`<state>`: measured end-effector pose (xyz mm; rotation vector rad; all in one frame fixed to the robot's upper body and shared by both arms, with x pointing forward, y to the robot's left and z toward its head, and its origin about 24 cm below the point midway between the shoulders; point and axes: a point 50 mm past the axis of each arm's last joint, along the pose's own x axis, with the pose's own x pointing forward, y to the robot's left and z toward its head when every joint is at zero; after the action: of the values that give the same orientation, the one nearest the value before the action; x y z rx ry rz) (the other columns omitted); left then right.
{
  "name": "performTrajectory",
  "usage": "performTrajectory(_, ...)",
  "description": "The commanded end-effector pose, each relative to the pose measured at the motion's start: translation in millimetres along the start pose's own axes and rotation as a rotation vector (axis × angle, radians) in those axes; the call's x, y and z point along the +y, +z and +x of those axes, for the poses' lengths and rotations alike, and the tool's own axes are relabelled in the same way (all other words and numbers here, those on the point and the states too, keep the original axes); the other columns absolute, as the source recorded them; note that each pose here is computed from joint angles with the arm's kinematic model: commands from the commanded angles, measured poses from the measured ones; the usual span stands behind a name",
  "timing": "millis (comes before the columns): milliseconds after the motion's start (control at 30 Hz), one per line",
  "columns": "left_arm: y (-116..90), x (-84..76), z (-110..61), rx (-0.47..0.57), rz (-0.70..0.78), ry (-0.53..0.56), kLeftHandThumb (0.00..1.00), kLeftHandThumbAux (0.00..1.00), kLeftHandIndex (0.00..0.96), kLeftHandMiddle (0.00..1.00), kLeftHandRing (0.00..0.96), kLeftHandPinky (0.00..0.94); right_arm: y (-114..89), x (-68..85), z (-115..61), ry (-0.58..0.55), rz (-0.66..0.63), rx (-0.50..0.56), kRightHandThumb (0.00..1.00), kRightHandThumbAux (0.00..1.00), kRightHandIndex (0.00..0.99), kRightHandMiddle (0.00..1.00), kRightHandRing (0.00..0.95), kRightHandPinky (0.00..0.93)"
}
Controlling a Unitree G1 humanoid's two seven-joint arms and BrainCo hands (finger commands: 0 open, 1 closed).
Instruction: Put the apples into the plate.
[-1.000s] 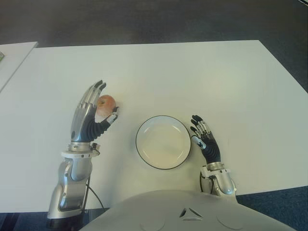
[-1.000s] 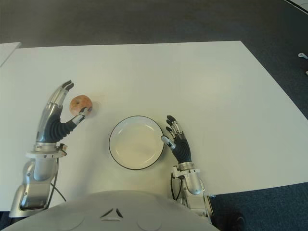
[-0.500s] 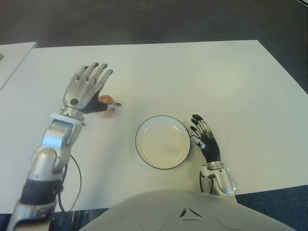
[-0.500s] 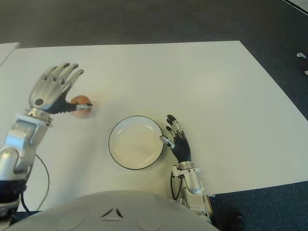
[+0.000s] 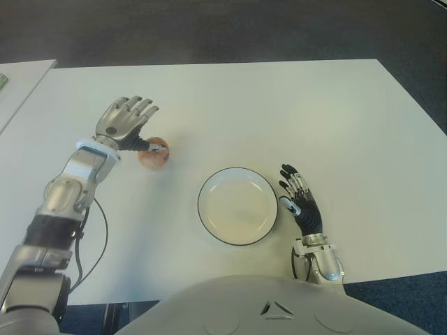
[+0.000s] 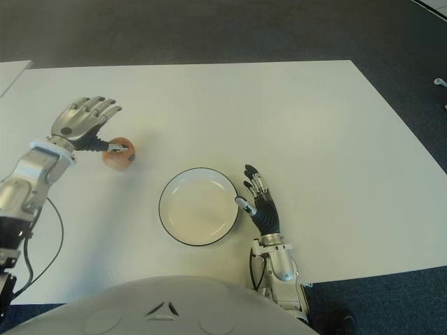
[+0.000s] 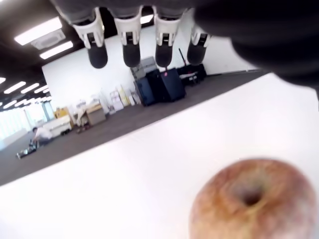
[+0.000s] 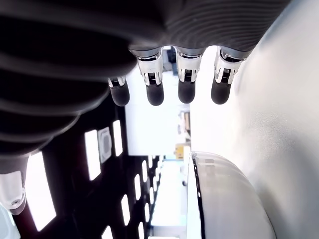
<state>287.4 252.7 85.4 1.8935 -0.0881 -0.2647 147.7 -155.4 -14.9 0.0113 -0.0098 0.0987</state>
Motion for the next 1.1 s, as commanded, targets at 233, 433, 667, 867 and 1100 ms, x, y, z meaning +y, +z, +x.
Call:
performTrajectory(233,4.7,-38.4,1.4,-0.039,-0.049,-0.123,0.291,0.249,0.002,0.000,0.000,0.000,-22.4,-11.0,-19.5,-0.043,0.015,0.155,0.061,0.490,0.000,0.000,0.000,0.000)
performTrajectory(433,3.8,-48.8,4.7,-0.035,-0.048,-0.152,0.286,0.257,0.000,0.000,0.000,0.000,-23.3,-13.4,-20.4,-0.053,0.018,0.165,0.061,0.494,0.000,0.000,0.000,0.000)
performTrajectory(667,4.5,-60.4,4.6,-0.036,-0.059,-0.183,0.279,0.260,0.000,0.000,0.000,0.000,-23.0,-15.4,-20.9,-0.052,0.015,0.163,0.064,0.496,0.000,0.000,0.000,0.000)
performTrajectory(867,7.0,-65.6,3.1,-0.043,-0.070,-0.195,0.286,0.257,0.000,0.000,0.000,0.000,-22.5,-17.3,-20.6,-0.041,0.003,0.157,0.055,0.491,0.000,0.000,0.000,0.000)
performTrajectory(1100,11.1,-72.1,-0.4,-0.044,-0.093,-0.215,0.291,0.258,0.000,0.000,0.000,0.005,-22.7,-18.9,-21.1,-0.032,-0.011,0.158,0.049,0.490,0.000,0.000,0.000,0.000)
